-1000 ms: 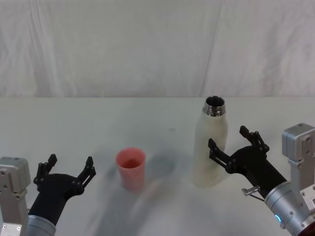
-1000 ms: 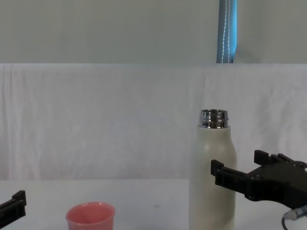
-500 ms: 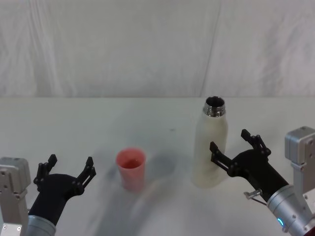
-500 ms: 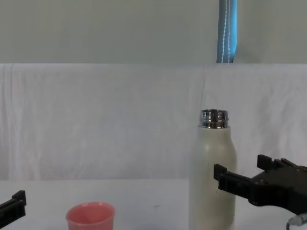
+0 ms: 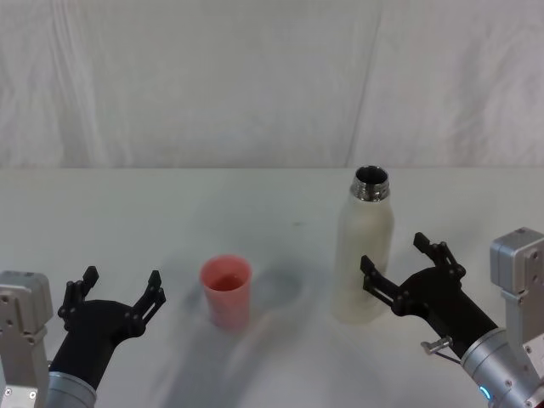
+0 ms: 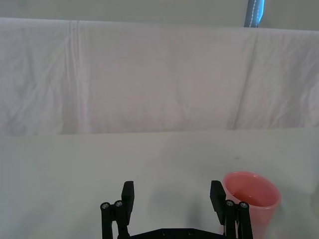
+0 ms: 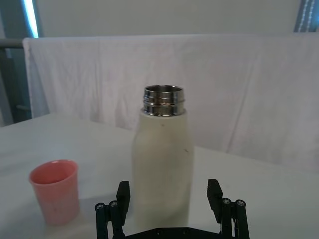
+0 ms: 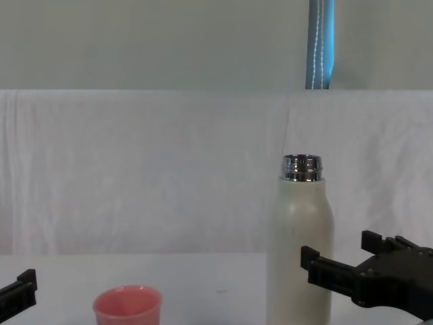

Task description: Grasp the thermos with one hand and pour water into the cup lid.

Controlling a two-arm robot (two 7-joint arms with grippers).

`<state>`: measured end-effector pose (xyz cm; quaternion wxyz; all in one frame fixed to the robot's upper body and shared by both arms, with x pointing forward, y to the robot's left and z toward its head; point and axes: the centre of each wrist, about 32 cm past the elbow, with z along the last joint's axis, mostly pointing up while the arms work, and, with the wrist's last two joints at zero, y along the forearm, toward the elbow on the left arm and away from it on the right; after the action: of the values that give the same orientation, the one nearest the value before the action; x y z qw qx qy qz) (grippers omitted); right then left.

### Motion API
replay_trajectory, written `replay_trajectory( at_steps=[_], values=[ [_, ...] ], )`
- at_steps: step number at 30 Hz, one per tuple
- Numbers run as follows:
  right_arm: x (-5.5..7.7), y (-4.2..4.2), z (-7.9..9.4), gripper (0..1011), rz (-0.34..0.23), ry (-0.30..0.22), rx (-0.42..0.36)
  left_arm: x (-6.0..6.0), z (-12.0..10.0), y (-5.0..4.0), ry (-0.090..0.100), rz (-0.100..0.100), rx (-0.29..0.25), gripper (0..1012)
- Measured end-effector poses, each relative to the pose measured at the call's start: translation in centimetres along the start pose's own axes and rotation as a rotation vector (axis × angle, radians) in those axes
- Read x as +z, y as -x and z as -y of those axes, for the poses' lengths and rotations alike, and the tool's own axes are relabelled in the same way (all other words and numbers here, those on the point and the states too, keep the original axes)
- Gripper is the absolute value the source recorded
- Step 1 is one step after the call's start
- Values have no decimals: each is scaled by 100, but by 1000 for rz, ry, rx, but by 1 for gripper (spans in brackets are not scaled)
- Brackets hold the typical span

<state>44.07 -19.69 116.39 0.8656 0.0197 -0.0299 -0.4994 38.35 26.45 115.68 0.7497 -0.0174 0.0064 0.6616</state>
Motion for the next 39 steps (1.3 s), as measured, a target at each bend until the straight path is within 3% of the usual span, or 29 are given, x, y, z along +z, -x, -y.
replay_trajectory(
  at_steps=[11,28,39],
  values=[
    [-35,-1,-70,1001,-1,-10,57,0,0,0,0,0,0,1001],
    [-62,-64,-205,1001,-6,-7,27,0,0,0,0,0,0,1001],
    [-47,-41,-287,1001,-15,-8,53,0,0,0,0,0,0,1001]
  ],
)
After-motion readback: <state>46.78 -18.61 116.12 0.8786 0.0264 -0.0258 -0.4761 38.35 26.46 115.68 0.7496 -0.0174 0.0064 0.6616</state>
